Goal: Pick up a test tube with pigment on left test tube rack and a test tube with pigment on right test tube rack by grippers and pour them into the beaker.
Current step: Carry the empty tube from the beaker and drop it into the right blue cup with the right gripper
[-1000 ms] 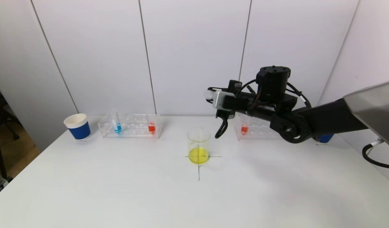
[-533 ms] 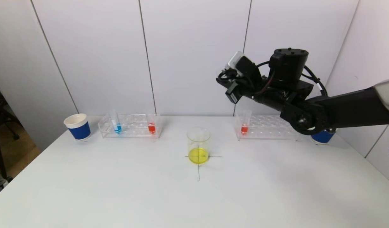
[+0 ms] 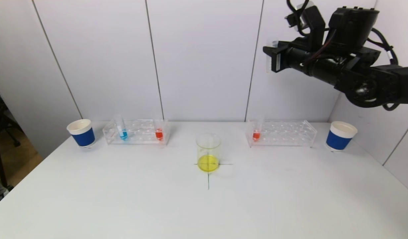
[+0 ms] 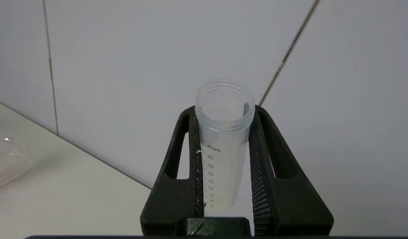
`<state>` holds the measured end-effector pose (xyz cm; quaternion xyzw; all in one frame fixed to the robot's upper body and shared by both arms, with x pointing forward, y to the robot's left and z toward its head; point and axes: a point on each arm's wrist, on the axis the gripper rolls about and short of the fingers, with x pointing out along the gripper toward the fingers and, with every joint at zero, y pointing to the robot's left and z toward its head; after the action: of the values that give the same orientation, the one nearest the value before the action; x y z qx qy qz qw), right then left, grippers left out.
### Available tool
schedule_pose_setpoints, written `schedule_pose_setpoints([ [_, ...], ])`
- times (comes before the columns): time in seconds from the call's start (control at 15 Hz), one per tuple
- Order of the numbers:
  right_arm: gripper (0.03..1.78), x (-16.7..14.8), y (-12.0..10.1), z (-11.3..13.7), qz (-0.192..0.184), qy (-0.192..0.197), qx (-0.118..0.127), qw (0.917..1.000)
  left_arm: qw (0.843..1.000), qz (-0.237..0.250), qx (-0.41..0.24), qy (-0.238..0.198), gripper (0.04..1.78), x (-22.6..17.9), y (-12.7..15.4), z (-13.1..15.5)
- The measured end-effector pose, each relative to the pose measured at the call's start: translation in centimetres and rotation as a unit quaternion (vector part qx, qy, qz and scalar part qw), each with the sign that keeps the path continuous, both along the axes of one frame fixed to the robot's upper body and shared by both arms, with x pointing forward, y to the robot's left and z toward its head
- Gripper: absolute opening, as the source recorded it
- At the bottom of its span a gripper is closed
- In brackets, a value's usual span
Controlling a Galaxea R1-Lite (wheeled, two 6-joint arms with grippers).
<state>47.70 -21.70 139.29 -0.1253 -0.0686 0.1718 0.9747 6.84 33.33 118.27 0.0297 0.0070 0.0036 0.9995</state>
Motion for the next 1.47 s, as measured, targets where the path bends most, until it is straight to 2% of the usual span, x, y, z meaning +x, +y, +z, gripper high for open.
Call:
schedule_pose_setpoints([
  [0.13, 0.46, 0.0, -2.8, 1.0, -0.031, 0.017, 0.035, 0.9988, 1.000, 0.000, 0.000, 0.000, 1.76, 0.0, 0.0, 0.0],
  [0.4, 0.46, -0.5, -8.5, 2.5, -0.095, 0.039, 0.096, 0.9901, 1.000, 0.000, 0.000, 0.000, 1.76, 0.0, 0.0, 0.0],
  [0.67, 0.46, -1.0, -13.9, 2.9, -0.156, 0.040, 0.132, 0.9781, 1.000, 0.000, 0.000, 0.000, 1.76, 0.0, 0.0, 0.0],
  [0.93, 0.46, -1.1, -18.8, 2.2, -0.203, 0.048, 0.141, 0.9676, 1.000, 0.000, 0.000, 0.000, 1.76, 0.0, 0.0, 0.0],
  [1.13, 0.46, -0.8, -21.3, 0.6, -0.234, 0.060, 0.142, 0.9599, 1.000, 0.000, 0.000, 0.000, 1.76, 0.0, 0.0, 0.0],
  [1.47, 0.46, 0.0, -22.9, -2.8, -0.255, 0.100, 0.144, 0.9510, 1.000, 0.000, 0.000, 0.000, 1.76, 0.0, 0.0, 0.0],
])
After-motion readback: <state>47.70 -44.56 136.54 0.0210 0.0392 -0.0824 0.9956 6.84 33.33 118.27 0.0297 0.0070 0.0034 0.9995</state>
